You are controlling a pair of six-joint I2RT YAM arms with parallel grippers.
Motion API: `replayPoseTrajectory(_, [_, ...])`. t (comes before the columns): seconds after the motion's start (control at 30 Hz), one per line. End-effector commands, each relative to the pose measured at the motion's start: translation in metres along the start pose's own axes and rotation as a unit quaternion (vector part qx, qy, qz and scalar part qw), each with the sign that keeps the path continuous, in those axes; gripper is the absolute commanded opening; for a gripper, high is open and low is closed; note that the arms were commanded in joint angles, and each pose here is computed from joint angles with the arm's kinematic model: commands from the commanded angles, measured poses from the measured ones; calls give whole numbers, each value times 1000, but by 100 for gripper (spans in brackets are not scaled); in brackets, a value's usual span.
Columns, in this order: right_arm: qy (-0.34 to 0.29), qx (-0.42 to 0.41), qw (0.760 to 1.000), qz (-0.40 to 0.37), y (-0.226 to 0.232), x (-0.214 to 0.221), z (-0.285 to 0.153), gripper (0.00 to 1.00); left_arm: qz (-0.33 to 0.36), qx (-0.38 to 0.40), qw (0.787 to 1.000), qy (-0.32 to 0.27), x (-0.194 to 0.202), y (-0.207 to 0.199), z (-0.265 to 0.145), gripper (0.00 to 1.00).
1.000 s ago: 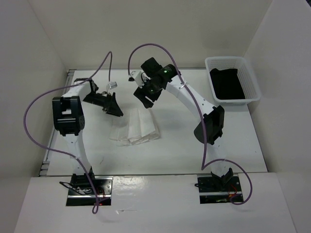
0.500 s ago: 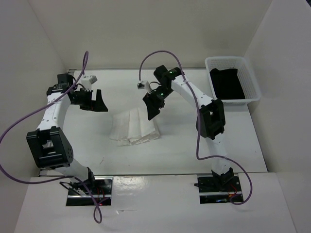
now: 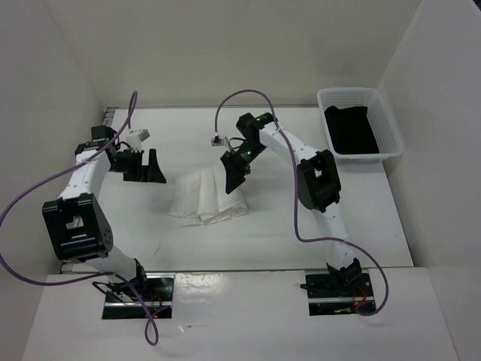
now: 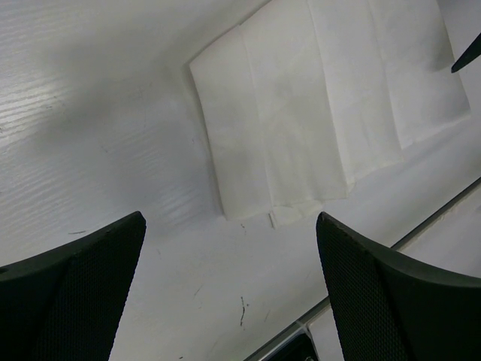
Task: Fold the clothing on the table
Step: Fold the skirt
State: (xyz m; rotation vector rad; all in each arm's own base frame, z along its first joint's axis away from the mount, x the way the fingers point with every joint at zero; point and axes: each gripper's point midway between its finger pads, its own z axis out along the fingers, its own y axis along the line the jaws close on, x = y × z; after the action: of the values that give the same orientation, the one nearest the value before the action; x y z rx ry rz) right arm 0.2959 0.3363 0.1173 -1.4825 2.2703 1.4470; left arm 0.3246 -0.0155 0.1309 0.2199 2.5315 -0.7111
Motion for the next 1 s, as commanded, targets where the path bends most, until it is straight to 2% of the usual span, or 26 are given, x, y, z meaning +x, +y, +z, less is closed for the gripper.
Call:
replayPoseTrajectory(0.0, [-21,-25,999,-27,19,-13,-5,75,3,10,1000,4,4,3,6,100])
replayPoseTrajectory(0.23, [-9,-47,999,-18,15,-6,14,75,1,24,1000,14,8,3,12,100])
replayPoseTrajectory(0.47, [26,-71,997,22,-13,30,47,75,-5,26,999,21,13,4,15,100])
replayPoseTrajectory(0.77, [49,-85,994,57,-31,74,54,75,-13,31,999,35,21,8,22,100])
replayPoseTrajectory(0.87, [49,-79,994,59,-35,76,51,75,-17,40,998,43,25,6,23,100])
replayPoseTrajectory(0.97, [31,-57,998,25,-21,48,32,75,-12,45,998,40,20,3,20,100])
